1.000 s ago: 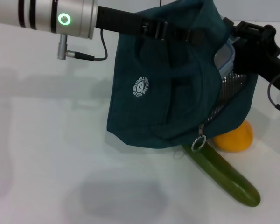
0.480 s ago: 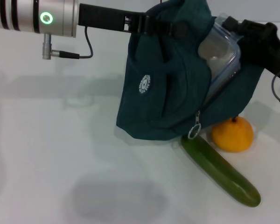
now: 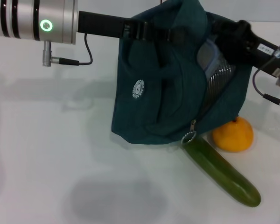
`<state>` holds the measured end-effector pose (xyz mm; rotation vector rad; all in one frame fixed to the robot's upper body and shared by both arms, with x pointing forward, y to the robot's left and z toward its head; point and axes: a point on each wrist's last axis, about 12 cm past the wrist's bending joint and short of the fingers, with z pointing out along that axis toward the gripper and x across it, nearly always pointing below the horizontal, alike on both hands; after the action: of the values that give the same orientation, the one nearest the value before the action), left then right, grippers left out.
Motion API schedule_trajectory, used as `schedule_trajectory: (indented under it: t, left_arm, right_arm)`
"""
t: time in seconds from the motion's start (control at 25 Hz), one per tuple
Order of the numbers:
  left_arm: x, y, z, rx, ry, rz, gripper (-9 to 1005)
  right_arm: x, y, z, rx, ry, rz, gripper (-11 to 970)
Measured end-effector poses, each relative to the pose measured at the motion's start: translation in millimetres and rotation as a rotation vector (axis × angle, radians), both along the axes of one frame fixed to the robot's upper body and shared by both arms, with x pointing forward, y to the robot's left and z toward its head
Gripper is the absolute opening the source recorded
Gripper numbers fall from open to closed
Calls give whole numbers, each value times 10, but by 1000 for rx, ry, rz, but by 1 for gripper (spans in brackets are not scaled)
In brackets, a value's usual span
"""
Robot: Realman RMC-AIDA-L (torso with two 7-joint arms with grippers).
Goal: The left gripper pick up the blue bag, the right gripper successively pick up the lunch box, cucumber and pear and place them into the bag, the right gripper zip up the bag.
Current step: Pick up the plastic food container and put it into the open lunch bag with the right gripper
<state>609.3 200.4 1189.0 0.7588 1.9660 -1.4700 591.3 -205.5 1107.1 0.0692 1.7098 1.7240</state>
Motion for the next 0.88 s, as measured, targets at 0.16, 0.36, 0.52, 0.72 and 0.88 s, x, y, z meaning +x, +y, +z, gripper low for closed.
schedule_trajectory:
  t: [0.16, 0.36, 0.52, 0.72, 0.88]
  left_arm:
    - [-8, 7, -49, -9, 10, 5, 54]
    - [-14, 57, -78, -10, 20, 20, 54]
    - [-15, 73, -82, -9, 25, 25, 54]
    - [-19, 77, -57, -13, 58, 16, 54]
    - [-30, 76, -39, -15, 88, 1, 54]
  right_arm:
    - [31, 22, 46, -57, -33, 47, 115]
    - [51, -17, 69, -77, -48, 47, 115]
    - [59, -74, 63, -95, -53, 30, 116]
    - [62, -67, 70, -117, -62, 47, 117]
    - [81, -70, 99, -139, -79, 60, 141]
